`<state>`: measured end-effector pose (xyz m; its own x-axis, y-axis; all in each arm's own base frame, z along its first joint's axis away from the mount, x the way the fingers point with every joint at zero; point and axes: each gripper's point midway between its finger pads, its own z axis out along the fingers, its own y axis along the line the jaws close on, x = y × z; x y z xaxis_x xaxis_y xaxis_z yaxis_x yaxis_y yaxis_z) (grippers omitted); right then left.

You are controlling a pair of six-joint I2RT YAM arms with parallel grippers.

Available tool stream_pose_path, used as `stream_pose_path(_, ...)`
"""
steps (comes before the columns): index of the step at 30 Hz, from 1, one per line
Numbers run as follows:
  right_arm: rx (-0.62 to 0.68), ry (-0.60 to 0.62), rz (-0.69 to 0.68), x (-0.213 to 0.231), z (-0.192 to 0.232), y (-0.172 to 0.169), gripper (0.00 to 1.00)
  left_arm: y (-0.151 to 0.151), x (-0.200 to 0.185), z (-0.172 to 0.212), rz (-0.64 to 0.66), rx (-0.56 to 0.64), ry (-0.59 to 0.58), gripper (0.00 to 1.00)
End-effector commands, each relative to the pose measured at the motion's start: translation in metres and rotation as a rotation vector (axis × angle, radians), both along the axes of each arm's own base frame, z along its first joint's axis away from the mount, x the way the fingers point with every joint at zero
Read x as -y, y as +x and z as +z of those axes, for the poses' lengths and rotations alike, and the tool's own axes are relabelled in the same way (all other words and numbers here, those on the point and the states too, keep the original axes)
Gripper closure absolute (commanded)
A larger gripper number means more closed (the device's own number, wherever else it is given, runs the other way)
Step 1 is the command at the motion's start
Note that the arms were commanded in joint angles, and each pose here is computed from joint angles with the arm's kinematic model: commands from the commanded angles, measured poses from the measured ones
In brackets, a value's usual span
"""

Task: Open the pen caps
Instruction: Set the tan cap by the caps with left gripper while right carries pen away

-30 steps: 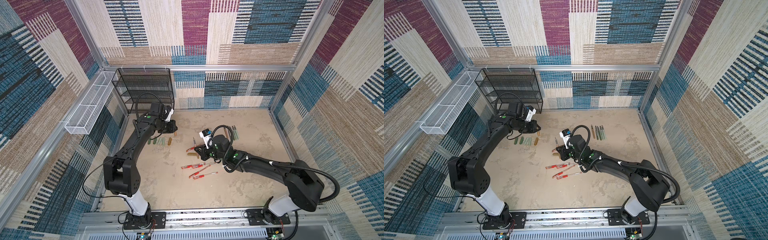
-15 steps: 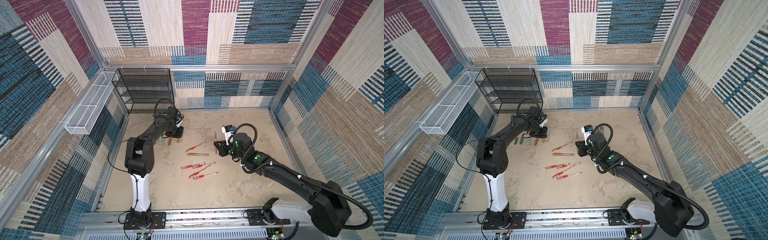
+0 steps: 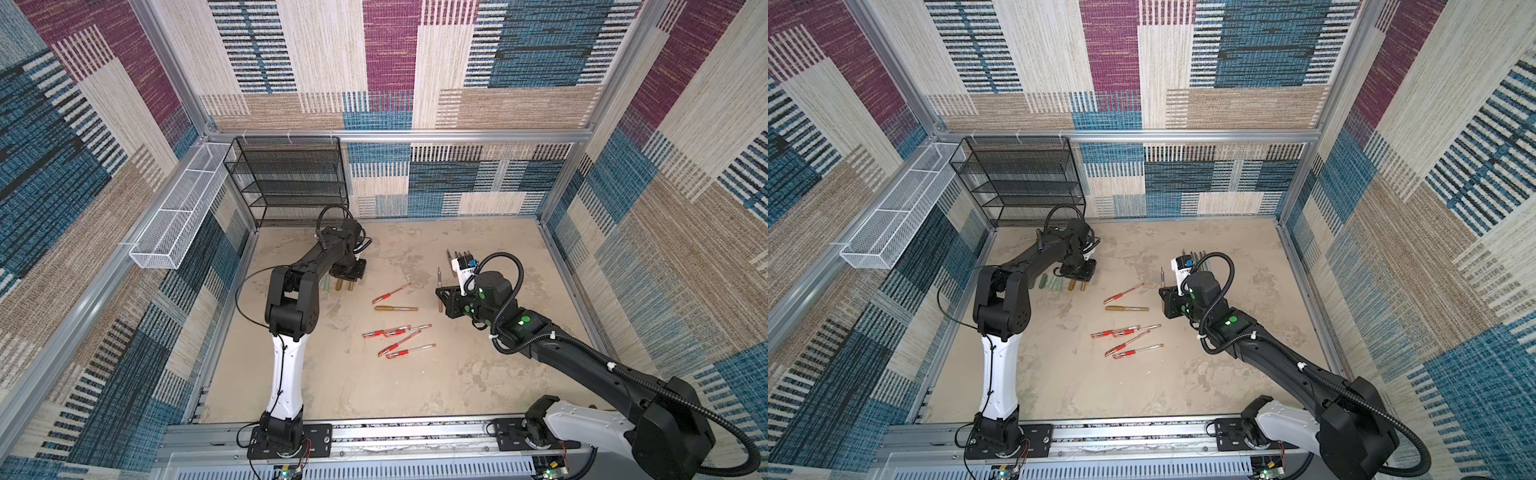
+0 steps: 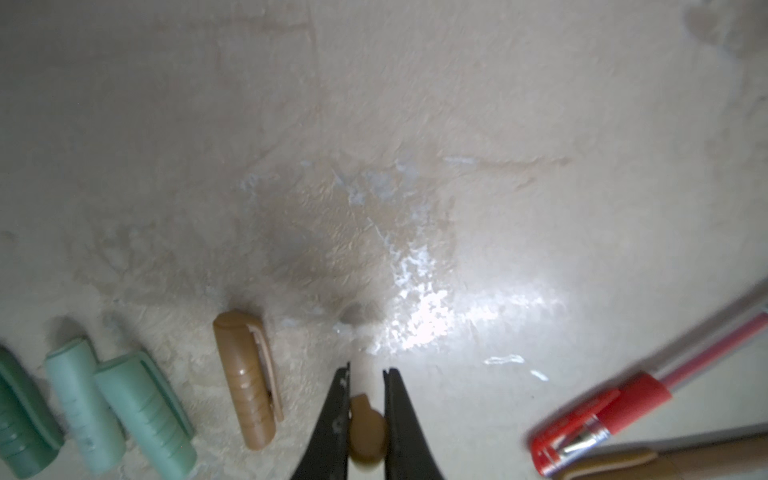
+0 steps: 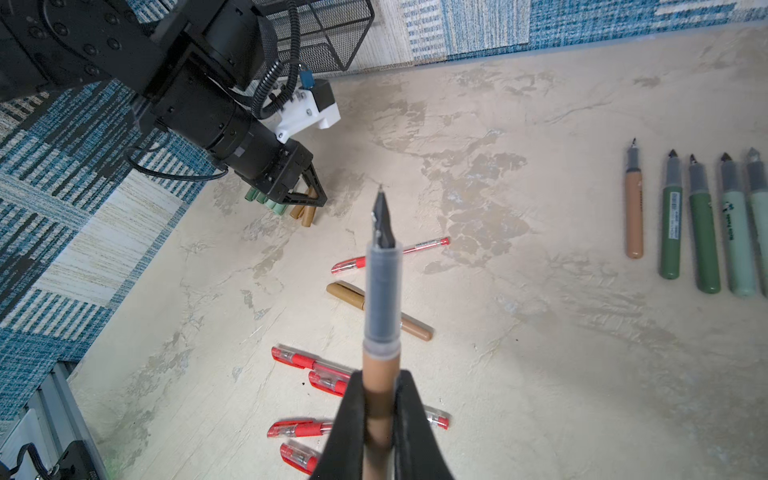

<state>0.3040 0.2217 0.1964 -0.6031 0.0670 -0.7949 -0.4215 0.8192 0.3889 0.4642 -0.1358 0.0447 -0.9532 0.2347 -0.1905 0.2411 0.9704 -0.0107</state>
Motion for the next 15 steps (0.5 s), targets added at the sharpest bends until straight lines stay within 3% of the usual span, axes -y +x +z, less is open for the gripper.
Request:
stream_pose_path(1,0.008,0.005,0.005,-0.001,0.002,0.000,1.00,0.001,-0.008,-0.001,0.009,-0.004,0.051,0.83)
stream_pose_path(6,0.010,0.005,0.003,0.000,0.003,0.000,1.00,0.006,-0.011,-0.008,0.019,-0.012,0.074,0.82)
stream_pose_path(15,0.008,0.003,0.007,0.000,0.002,0.000,1.00,0.011,-0.013,-0.008,0.024,-0.007,0.084,0.70)
